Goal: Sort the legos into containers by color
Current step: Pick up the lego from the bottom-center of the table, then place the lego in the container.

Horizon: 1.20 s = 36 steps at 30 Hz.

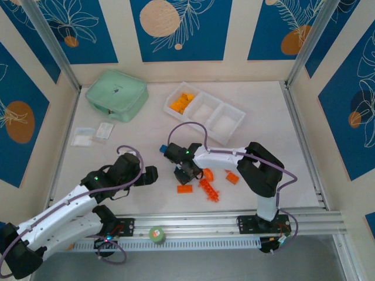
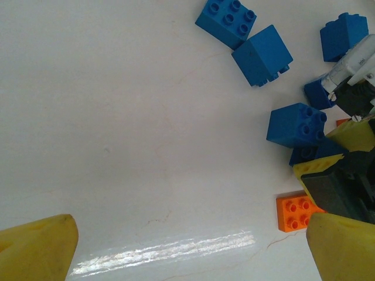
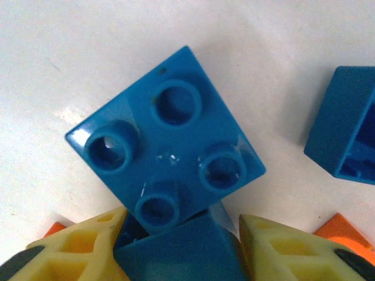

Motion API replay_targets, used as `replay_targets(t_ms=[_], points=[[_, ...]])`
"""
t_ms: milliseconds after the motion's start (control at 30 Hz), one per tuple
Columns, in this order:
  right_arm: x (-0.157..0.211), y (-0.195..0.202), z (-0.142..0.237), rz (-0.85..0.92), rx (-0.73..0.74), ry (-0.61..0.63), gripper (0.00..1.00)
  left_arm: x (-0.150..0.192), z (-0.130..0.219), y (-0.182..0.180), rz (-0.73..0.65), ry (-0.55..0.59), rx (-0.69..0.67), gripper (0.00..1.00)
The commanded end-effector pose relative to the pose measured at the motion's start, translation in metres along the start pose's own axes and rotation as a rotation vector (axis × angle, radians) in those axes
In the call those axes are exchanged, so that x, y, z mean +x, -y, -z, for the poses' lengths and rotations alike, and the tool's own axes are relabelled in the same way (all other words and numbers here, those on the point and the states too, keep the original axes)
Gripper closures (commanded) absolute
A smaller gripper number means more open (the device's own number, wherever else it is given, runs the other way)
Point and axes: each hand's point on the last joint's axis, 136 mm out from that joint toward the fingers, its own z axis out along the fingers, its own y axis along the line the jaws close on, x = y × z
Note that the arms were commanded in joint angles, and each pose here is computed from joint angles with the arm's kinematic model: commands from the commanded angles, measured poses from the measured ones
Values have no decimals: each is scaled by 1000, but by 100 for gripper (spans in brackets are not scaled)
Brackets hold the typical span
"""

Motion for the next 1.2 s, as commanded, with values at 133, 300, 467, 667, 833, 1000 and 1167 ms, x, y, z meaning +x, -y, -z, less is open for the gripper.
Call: replay_targets(t_ms=[133,300,467,667,833,1000,1167], points=[[-6,-4,13,8,-22,33,69,0,-1,1,4,-3,-4,1],[-11,3,27,-9,-30,68,74,-4,0,8,-4,-4,8,1],[-21,9,44,-44,-73,118,77,-8,0,14,-11,0,22,1],[-45,35,75,-132,-100,200,79,-18,3,21,-34,28,39,1],[-81,76,95,-244,-83,294,79,-37,5,31,-50,71,42,1],[-124,117,98,-309,-31,360,79,-58,2,44,-74,86,38,1],[-166,160,86,-345,53,395,79,-78,-8,52,-79,88,28,1]])
